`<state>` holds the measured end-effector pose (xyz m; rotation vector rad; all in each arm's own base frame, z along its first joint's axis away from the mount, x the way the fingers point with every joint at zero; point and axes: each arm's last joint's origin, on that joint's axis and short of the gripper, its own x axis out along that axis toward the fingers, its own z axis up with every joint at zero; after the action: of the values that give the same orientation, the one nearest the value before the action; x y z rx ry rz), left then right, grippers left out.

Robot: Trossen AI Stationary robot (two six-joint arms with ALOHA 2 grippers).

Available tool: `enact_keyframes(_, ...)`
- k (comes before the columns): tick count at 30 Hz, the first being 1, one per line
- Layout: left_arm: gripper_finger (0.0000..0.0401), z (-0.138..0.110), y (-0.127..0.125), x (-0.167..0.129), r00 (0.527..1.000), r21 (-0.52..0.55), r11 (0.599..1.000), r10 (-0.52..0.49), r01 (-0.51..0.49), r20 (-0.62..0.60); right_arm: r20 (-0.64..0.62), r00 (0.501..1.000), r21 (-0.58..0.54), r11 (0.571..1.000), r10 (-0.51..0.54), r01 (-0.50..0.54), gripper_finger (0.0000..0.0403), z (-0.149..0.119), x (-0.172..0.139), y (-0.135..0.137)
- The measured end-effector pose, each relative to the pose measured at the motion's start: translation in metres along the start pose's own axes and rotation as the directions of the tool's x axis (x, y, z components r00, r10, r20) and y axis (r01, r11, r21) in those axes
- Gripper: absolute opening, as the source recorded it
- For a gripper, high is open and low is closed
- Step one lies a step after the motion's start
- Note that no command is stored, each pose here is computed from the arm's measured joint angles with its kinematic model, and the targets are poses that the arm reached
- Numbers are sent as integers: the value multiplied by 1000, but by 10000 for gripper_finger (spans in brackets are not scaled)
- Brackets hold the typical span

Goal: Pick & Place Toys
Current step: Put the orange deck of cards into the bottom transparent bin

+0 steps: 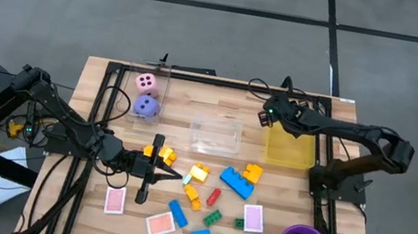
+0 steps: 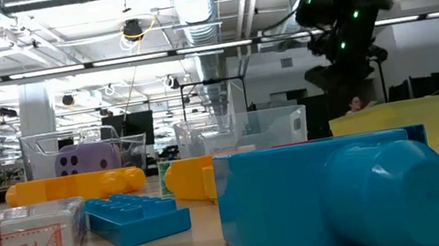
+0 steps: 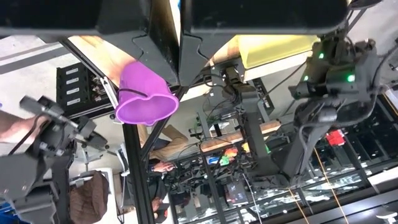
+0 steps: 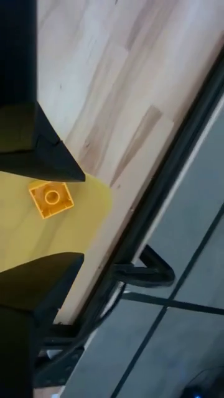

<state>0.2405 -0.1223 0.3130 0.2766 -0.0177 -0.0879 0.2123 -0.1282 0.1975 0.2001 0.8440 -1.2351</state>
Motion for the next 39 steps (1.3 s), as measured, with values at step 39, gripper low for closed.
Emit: enact_keyframes(39,6,0,0,0,1000,65,998,-1,1,-5,138,435,-589,427,890,-686,175,-65,-209,-24)
